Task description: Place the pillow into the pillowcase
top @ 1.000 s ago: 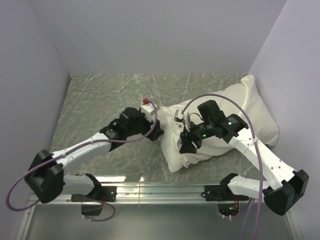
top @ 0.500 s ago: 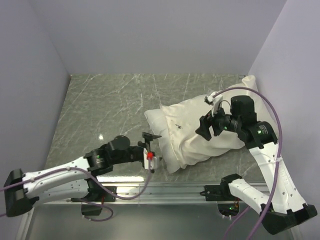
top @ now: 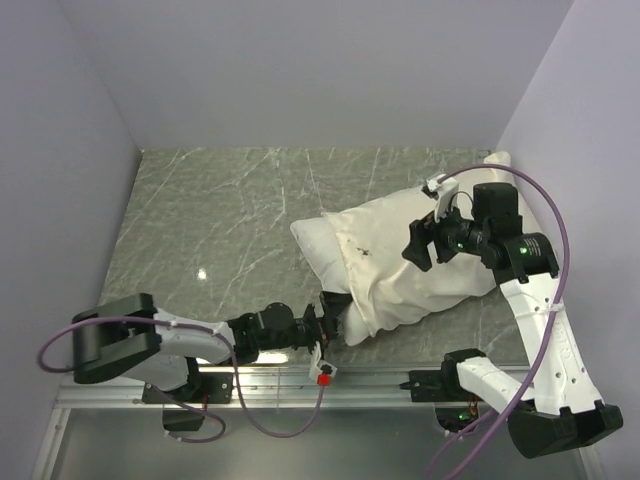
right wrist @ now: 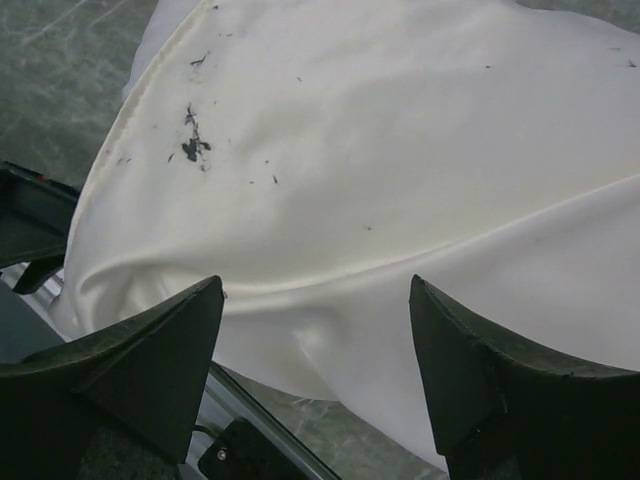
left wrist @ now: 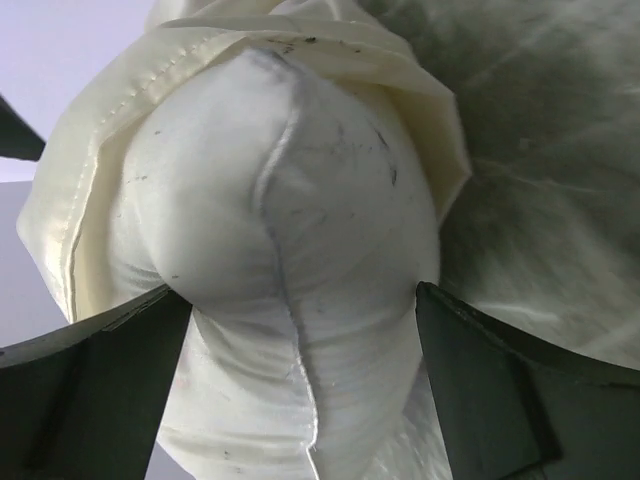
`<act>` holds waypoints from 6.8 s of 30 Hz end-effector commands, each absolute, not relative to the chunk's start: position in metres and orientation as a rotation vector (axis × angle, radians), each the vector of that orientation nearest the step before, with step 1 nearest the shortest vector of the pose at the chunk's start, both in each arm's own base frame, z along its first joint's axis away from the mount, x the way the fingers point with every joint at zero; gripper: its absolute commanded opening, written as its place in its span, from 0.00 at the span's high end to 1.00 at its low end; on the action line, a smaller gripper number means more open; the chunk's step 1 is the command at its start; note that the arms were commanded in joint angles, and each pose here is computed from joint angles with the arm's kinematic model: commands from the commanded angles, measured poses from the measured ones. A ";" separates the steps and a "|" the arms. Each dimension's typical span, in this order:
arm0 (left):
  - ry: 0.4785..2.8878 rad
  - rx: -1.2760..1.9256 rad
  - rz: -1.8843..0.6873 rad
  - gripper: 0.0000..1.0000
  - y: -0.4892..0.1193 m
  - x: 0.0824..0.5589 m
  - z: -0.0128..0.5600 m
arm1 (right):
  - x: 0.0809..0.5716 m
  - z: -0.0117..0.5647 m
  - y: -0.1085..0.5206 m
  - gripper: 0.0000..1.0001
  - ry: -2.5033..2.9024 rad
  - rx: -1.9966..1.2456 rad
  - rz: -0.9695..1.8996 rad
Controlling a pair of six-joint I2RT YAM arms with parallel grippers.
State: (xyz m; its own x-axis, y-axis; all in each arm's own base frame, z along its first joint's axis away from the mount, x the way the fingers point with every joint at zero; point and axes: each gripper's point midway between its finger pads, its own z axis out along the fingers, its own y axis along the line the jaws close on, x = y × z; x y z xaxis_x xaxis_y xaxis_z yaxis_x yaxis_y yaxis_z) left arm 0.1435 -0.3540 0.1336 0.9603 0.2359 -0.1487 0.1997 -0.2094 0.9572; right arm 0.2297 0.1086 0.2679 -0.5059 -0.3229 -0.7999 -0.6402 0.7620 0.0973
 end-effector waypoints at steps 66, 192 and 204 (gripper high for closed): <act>2.222 0.003 -1.222 0.16 -0.151 0.258 0.178 | 0.267 0.252 0.219 0.20 1.920 -1.119 0.486; 1.499 0.438 -1.673 1.00 -0.243 0.466 0.398 | 0.392 0.199 0.152 0.27 2.246 -0.544 0.541; 1.502 1.528 -0.891 1.00 -0.210 0.292 0.269 | 0.274 0.310 0.137 0.26 1.732 -0.949 0.390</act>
